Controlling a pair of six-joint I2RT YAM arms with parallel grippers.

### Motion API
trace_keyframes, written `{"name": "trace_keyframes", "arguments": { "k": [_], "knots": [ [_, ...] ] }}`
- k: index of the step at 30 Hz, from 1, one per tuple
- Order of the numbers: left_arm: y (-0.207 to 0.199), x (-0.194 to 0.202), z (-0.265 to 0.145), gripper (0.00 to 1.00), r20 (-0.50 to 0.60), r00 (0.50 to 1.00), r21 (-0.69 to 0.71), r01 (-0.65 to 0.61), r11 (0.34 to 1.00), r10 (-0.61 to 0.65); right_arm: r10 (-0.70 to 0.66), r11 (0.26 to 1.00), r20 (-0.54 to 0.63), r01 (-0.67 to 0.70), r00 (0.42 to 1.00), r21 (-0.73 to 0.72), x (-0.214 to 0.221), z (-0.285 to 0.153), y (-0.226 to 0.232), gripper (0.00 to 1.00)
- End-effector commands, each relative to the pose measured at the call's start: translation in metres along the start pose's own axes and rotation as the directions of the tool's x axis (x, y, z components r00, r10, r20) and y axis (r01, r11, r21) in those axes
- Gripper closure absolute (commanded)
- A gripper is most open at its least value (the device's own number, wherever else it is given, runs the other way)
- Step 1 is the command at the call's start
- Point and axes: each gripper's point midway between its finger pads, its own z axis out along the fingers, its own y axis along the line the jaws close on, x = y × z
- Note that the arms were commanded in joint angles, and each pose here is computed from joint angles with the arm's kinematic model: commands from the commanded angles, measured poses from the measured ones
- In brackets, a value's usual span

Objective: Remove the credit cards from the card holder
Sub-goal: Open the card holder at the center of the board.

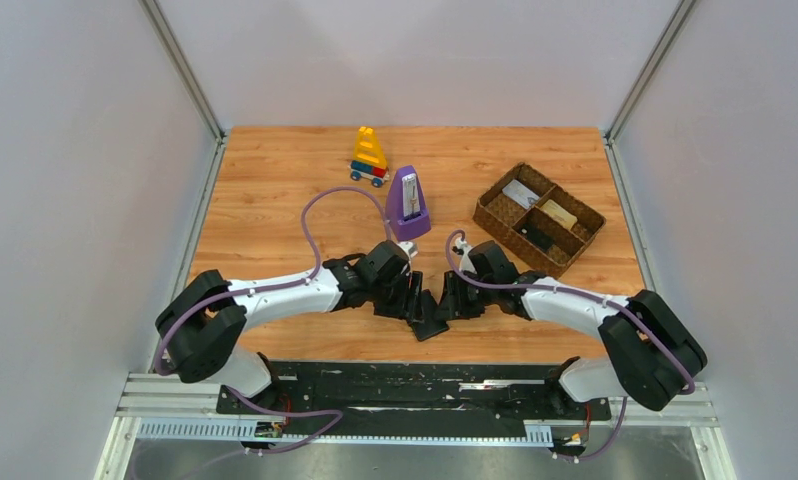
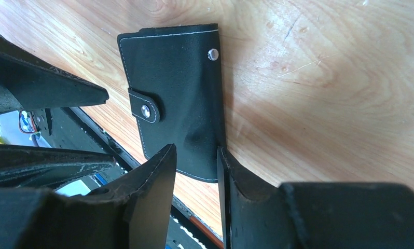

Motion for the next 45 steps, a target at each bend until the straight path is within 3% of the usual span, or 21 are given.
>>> {"name": "trace_keyframes", "arguments": {
  "k": [1,15,20,24,36,45],
  "knots": [
    [-0.008,-0.017,-0.002,0.38,0.097,0.994,0.026,0.048,0.999,-0.05,-0.009,0.999,0.053,0.012,0.999,-0.044,-0.009,0.001,0.008,0.65],
    [0.002,-0.016,0.003,0.41,0.109,0.992,-0.016,0.063,0.998,-0.061,0.016,1.0,0.059,-0.015,0.998,-0.015,-0.006,0.008,-0.003,0.65],
    [0.002,-0.017,0.002,0.41,0.116,0.991,-0.017,0.066,0.998,-0.063,0.04,0.997,0.043,-0.037,0.998,-0.073,-0.001,0.005,0.008,0.74],
    [0.005,-0.016,0.007,0.42,0.11,0.992,-0.032,0.065,0.997,-0.061,0.064,0.989,0.068,-0.054,0.996,-0.137,-0.007,0.003,0.021,0.75],
    [0.008,-0.02,0.024,0.45,0.074,0.997,-0.075,0.038,0.996,-0.032,0.145,0.981,0.072,-0.134,0.987,-0.14,-0.002,0.011,0.015,0.8],
    [0.018,-0.021,0.026,0.57,0.051,0.999,-0.146,-0.002,0.989,0.009,0.146,0.981,0.071,-0.135,0.987,-0.14,0.001,0.013,0.012,0.84]
  ]
}}
